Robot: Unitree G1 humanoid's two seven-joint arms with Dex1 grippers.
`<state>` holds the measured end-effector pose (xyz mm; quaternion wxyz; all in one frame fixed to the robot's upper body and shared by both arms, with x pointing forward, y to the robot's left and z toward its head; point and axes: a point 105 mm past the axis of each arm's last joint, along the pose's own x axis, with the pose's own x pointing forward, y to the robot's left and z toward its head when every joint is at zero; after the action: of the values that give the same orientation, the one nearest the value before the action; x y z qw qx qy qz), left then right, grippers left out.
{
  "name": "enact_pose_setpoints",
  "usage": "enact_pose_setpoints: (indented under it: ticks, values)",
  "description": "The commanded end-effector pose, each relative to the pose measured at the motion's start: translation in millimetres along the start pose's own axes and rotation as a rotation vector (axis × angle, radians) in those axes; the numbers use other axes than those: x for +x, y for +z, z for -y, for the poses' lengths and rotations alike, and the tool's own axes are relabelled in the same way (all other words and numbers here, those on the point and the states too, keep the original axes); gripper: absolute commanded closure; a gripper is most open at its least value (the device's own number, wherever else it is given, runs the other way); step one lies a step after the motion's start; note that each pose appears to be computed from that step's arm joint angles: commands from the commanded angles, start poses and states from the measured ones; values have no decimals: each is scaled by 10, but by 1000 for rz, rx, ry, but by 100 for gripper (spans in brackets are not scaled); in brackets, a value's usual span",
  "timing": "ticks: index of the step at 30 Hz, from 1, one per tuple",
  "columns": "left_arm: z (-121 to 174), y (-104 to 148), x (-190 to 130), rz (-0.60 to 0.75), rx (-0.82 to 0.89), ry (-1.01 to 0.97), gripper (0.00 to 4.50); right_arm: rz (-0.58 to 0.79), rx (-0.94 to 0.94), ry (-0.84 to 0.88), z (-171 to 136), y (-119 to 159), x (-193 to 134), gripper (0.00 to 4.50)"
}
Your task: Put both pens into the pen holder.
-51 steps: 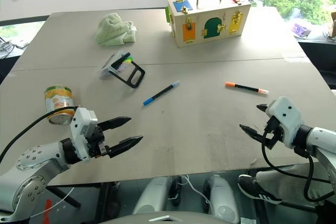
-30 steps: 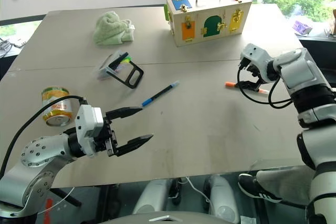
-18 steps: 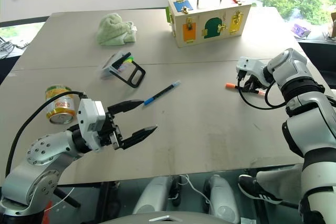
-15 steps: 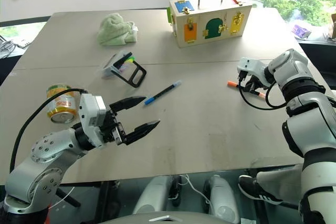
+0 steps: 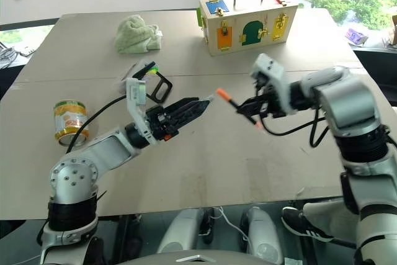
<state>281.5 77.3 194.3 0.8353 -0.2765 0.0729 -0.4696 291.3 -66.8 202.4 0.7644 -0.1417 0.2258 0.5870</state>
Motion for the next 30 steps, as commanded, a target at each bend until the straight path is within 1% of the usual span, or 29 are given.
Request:
enact_pose_setpoints:
  ticks: [1,2,4,6,8,9,11,13,14,17,18,19,20,21,22,23,24,26,27,28,29,30]
  values:
    - [72,6,71,3,0,-36,0,56,-9,-69,-58,145,-51,436]
    - [73,4,76,2,4,-37,0,59,-12,-70,-78,154,-37,436]
    - [76,-6,83,-5,3,-43,53,72,-12,-64,-115,186,-18,450]
    - [84,-27,78,-16,12,-48,111,80,-10,-63,-129,200,-12,450]
    - [81,-27,73,-12,11,-46,189,86,-8,-60,-137,210,-10,450]
    - [78,-24,70,-9,11,-43,239,88,-6,-57,-142,212,-8,450]
    - [69,-14,66,1,14,-35,323,88,-6,-55,-146,210,-7,450]
    - [71,-8,58,5,18,-34,423,89,-9,-46,-160,213,-2,450]
    - [75,-7,53,6,20,-35,438,91,-10,-40,-169,217,1,450]
    - [78,21,40,23,34,-30,438,104,-37,-29,-190,233,14,450]
    - [84,51,31,36,44,-27,438,124,-71,-60,-158,264,18,450]
    - [80,118,23,63,73,-12,438,164,-46,-104,-69,311,13,450]
    - [74,194,18,88,118,10,446,207,-77,-114,-59,363,-22,404]
    - [69,260,16,109,163,30,450,242,-110,-112,-73,401,-58,349]
    - [70,347,11,132,233,56,450,276,-148,-109,-103,435,-105,310]
    - [74,437,8,158,286,81,450,293,-179,-120,-115,446,-148,281]
    - [97,552,7,195,323,100,450,306,-220,-158,-96,448,-192,230]
    - [150,789,-3,264,402,147,450,318,-285,-220,-72,424,-261,148]
    - [192,870,-7,283,443,159,450,330,-301,-247,-59,418,-288,87]
    - [227,921,-13,293,476,166,450,339,-315,-270,-45,413,-307,72]
    - [253,976,-24,299,541,193,450,340,-337,-310,-12,395,-332,34]
    - [276,1031,-37,290,670,245,450,362,-341,-340,12,376,-362,8]
